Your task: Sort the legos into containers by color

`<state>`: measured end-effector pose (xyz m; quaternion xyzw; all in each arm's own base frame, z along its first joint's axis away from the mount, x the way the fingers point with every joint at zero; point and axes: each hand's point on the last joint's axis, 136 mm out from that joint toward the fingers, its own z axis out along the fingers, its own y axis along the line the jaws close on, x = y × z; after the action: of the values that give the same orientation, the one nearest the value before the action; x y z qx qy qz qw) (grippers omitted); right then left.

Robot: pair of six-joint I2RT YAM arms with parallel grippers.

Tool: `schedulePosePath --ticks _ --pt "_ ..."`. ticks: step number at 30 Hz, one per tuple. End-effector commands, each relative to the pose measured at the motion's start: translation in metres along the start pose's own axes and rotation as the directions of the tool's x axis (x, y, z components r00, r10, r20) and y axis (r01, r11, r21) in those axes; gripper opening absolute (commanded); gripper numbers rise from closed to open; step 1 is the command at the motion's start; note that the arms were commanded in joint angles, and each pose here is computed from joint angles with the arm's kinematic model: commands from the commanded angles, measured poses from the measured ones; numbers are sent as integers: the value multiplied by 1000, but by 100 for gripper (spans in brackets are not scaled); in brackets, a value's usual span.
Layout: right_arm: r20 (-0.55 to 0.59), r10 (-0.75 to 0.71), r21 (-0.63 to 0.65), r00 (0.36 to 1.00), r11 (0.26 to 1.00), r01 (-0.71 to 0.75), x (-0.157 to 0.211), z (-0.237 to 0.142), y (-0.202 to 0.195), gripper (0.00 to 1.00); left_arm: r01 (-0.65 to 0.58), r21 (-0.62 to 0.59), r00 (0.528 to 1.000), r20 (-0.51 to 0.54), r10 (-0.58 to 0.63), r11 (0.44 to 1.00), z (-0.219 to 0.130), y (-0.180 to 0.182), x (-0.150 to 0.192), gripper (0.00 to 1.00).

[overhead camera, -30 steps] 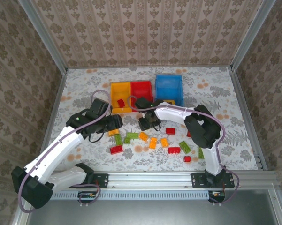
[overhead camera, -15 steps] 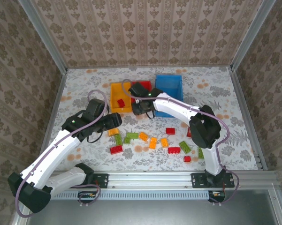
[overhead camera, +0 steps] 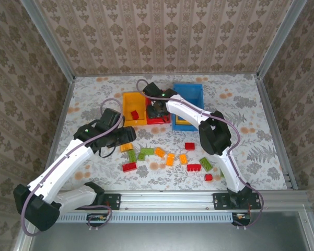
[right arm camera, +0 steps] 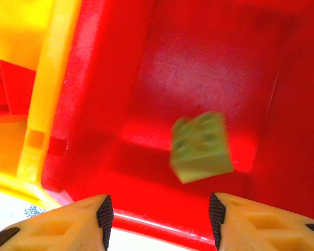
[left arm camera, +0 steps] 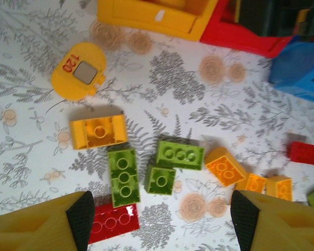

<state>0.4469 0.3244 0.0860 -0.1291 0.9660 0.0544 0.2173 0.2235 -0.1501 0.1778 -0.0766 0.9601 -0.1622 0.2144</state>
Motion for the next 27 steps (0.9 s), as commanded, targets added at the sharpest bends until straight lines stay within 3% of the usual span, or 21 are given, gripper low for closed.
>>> schedulePosePath --ticks 1,8,12,16,19,22,24,27 --pt "39 -10 -6 999 1000 11 -12 -29 6 56 48 -47 997 -53 -51 998 0 14 13 72" --pt "174 -58 -76 983 994 72 -18 -84 19 59 44 -131 981 -179 -67 990 7 42 47 72" --pt "289 -119 -204 950 962 182 1 -118 38 62 76 -174 959 -257 -120 982 11 57 75 73" --pt "335 -234 -355 913 866 352 48 -139 66 70 201 -262 913 -298 -277 944 15 74 105 74" --pt "309 -293 -479 905 774 415 89 -152 83 72 391 -300 841 -269 -470 870 23 79 122 75" --pt "303 -323 -545 897 713 441 119 -163 90 74 540 -247 777 -220 -589 805 41 66 123 77" --pt "296 -326 -567 898 696 440 133 -167 89 77 517 -196 811 -200 -550 833 51 54 115 86" --pt "285 -318 -582 904 692 427 145 -169 84 80 359 -311 864 -245 -439 880 53 58 121 90"
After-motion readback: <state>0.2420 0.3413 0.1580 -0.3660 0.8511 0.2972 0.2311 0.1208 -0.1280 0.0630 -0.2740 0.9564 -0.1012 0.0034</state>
